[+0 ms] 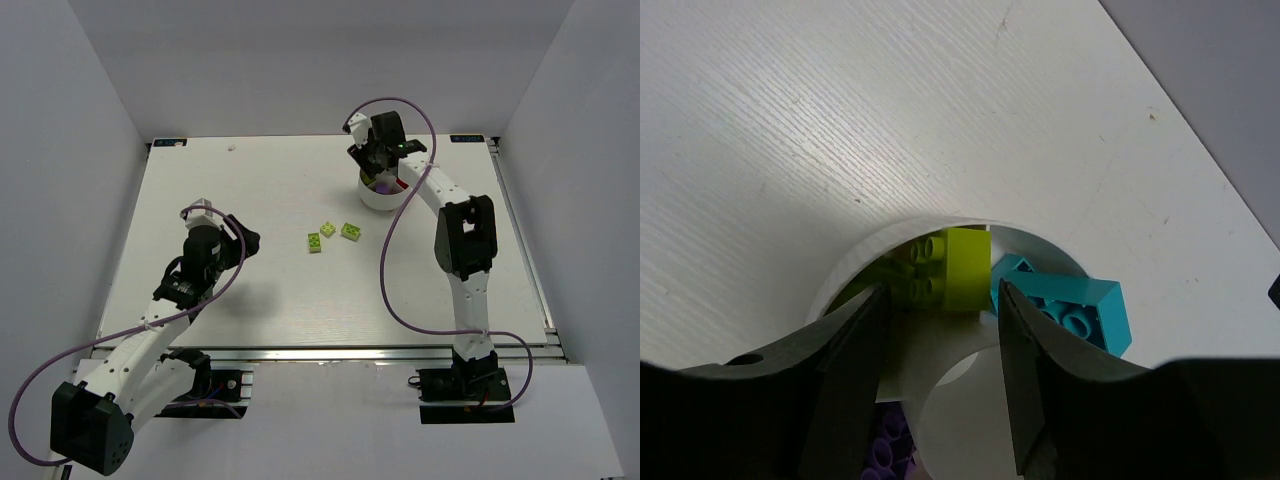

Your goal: Sort the legos into containers by color

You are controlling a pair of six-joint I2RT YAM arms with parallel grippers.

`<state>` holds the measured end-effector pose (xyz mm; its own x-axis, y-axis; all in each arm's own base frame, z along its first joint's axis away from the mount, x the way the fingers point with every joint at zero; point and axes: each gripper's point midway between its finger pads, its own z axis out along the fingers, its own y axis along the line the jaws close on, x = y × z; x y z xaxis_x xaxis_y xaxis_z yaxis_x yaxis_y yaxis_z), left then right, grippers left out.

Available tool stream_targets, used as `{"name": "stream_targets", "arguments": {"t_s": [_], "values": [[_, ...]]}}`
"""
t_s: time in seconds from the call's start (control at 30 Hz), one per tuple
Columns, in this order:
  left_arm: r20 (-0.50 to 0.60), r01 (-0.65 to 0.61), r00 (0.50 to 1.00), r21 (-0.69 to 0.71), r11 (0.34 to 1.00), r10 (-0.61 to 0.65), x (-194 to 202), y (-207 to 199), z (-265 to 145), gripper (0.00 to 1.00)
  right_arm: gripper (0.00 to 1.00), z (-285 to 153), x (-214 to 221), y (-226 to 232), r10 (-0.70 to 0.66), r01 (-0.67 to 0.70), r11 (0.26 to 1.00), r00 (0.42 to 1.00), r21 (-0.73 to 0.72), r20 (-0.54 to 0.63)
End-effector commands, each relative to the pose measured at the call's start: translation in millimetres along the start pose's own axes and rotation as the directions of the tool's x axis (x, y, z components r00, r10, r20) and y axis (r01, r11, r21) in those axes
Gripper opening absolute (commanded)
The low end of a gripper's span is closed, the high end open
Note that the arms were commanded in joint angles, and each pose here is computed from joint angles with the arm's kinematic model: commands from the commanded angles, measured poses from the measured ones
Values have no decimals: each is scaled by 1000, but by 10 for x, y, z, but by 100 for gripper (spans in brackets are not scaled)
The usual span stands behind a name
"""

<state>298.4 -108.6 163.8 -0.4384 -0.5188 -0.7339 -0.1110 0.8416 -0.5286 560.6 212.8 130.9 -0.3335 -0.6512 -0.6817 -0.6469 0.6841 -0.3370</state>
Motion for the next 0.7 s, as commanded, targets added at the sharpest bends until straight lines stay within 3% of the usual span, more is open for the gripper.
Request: {"name": "stream_targets", "arguments": {"t_s": [0.0,0.27,0.43,0.47,0.53,0.6,0.67], "values": [[8,9,1000,17,1000,-9,-20,-31,-1,80,53,-305,-317,-103,12,-12,1000,996,9,90],[-13,16,1000,48,999,-15,9,-104,30,80,53,-581,-604,-126,22,-20,1000,983,-11,181],[-41,20,999,76,997,-17,64,-167,94,80,66,-987,-924,44,-34,76,989,951,-127,307],[-52,20,999,83,996,-15,89,-178,106,80,75,-1069,-950,209,-108,190,961,926,-199,361],[-87,22,996,95,995,-14,162,-201,142,79,77,-1327,-934,459,-170,307,907,892,-288,419],[-116,29,993,105,994,-17,223,-221,163,79,77,-1442,-747,823,-212,438,803,843,-403,494],[-134,31,991,104,994,-17,269,-218,192,78,68,-1506,-539,1108,-191,444,745,857,-498,479]]}}
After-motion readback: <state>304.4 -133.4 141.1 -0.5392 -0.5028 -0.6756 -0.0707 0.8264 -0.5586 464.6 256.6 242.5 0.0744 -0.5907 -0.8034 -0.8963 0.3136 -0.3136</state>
